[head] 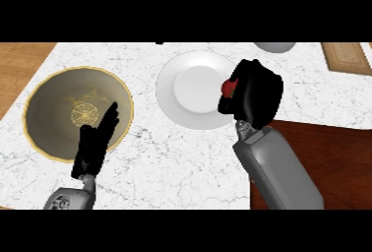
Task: Pick the tomato from the tray and place it in the plate
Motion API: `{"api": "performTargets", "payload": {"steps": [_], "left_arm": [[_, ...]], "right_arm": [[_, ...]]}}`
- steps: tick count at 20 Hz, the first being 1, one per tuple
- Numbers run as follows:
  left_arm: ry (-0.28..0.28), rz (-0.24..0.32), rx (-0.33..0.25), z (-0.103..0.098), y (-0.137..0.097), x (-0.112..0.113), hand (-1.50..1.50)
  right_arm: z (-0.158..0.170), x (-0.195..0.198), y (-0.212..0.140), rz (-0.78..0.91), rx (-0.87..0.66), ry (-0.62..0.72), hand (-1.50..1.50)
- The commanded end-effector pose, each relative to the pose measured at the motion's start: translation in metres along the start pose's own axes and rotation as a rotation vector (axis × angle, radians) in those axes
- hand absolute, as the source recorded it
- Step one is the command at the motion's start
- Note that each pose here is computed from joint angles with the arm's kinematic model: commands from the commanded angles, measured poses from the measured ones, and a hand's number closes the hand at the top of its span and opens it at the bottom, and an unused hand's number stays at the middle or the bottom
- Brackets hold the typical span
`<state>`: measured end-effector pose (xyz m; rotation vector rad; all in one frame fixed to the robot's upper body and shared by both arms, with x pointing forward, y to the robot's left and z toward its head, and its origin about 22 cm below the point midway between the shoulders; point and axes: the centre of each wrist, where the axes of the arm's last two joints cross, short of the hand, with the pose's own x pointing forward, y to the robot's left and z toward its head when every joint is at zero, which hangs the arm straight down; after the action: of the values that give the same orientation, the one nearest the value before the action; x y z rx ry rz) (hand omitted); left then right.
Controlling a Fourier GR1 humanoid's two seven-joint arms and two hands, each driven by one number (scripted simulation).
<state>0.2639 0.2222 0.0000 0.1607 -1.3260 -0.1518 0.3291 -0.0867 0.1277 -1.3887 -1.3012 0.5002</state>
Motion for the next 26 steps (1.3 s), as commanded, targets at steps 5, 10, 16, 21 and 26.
{"api": "performTargets", "payload": {"steps": [5, 10, 16, 21, 26], "left_arm": [[-0.012, -0.01, -0.017, -0.004, -0.004, 0.003, 0.0], [-0.009, -0.006, -0.019, -0.008, -0.008, 0.008, 0.0], [-0.003, -0.006, 0.011, -0.007, 0.0, -0.004, 0.0], [0.014, -0.006, 0.023, -0.007, -0.01, -0.008, 0.0], [-0.002, 0.009, -0.006, -0.012, -0.001, 0.003, 0.0]], "right_arm": [[-0.025, 0.057, -0.008, 0.039, -0.16, 0.279, 1.5], [-0.04, 0.061, 0.008, 0.061, -0.148, 0.358, 1.5], [-0.052, 0.056, 0.028, 0.067, -0.094, 0.42, 1.5], [-0.056, 0.035, 0.057, 0.097, 0.07, 0.48, 1.5], [-0.063, 0.019, 0.071, -0.016, 0.239, 0.541, 1.5]]}}
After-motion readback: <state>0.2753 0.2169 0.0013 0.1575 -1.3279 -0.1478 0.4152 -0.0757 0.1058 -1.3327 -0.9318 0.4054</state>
